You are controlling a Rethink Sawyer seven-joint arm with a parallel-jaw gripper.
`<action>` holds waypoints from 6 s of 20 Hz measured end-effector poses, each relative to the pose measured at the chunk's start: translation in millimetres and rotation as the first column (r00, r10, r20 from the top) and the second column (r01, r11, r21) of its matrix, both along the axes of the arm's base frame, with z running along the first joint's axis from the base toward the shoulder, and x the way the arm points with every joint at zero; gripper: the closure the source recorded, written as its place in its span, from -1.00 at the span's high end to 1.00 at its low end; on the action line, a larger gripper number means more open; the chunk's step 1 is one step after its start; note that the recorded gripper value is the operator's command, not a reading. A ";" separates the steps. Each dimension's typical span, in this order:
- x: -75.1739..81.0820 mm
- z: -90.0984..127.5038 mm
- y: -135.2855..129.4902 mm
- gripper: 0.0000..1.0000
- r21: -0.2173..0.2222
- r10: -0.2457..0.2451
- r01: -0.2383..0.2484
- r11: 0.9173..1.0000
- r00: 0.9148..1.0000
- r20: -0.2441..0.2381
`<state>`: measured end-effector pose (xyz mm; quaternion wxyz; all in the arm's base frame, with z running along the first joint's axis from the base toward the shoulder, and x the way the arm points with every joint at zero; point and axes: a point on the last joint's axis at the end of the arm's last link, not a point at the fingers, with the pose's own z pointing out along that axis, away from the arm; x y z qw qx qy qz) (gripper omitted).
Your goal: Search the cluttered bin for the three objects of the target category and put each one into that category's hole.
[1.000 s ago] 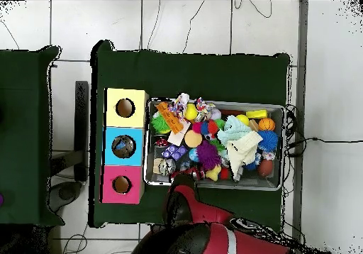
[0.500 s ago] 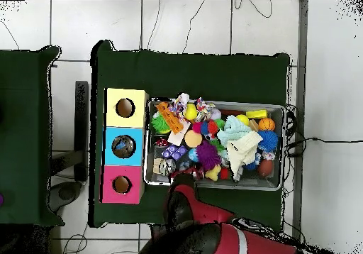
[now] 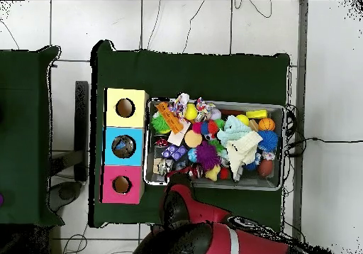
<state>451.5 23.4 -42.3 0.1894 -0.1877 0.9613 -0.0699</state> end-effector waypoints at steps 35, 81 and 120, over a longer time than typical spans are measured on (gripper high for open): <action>7.0 0.3 34.5 1.00 -0.012 0.017 -0.017 1.000 0.999 -0.030; 6.5 -26.5 -14.4 1.00 0.013 0.061 -0.062 0.998 0.996 0.068; 27.4 52.8 -13.3 -1.00 0.024 0.027 -0.025 0.999 0.995 -0.098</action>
